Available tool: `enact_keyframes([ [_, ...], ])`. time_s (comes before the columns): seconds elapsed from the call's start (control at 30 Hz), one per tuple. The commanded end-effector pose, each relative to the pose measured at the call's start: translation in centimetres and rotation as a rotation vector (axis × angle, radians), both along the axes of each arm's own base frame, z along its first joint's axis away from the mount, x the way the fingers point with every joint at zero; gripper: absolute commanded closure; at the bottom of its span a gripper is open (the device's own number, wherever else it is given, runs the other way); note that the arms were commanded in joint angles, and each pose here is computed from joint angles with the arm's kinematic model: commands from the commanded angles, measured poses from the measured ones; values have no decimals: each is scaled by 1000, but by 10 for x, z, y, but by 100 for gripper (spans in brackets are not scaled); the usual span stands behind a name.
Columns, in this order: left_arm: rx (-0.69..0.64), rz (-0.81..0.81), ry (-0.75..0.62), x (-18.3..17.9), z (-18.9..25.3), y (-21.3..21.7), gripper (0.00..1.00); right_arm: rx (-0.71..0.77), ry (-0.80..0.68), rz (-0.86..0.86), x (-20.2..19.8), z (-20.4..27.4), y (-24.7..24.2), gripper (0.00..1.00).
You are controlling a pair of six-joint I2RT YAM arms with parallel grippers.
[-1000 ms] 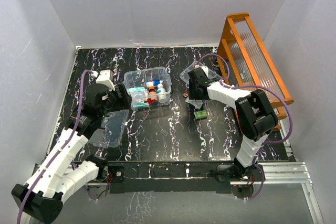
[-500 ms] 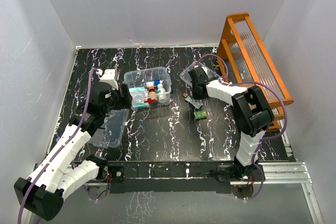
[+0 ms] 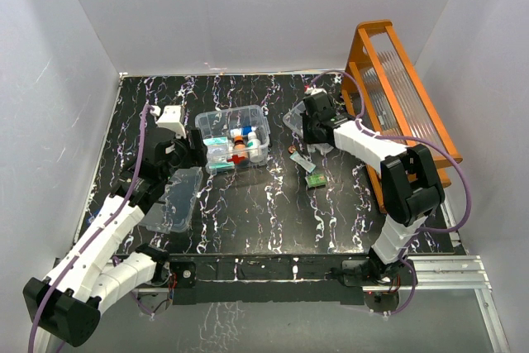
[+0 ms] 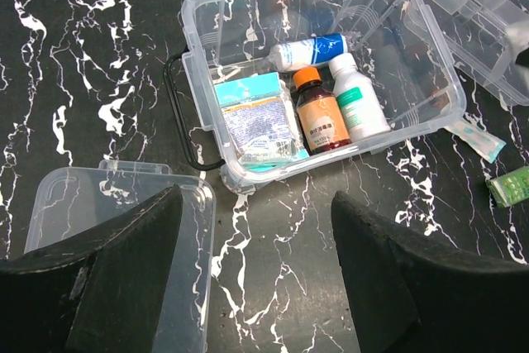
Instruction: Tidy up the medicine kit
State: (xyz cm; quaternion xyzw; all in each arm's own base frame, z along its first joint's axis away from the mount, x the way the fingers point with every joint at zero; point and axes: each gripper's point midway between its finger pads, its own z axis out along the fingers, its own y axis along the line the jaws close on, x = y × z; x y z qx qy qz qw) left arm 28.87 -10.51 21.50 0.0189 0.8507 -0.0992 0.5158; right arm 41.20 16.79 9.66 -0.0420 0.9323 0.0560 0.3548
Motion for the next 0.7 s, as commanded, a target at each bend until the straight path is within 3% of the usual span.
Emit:
enact_keyframes([
  [0.0,11,26,-57,9,15,5,28,30,-137,45,43,38,4,95],
  [0.33,-4,27,-33,9,10,3,28,-48,-184,284,86,26,23,95],
  [0.67,6,50,-55,7,17,9,28,-155,-154,345,93,-3,11,92],
])
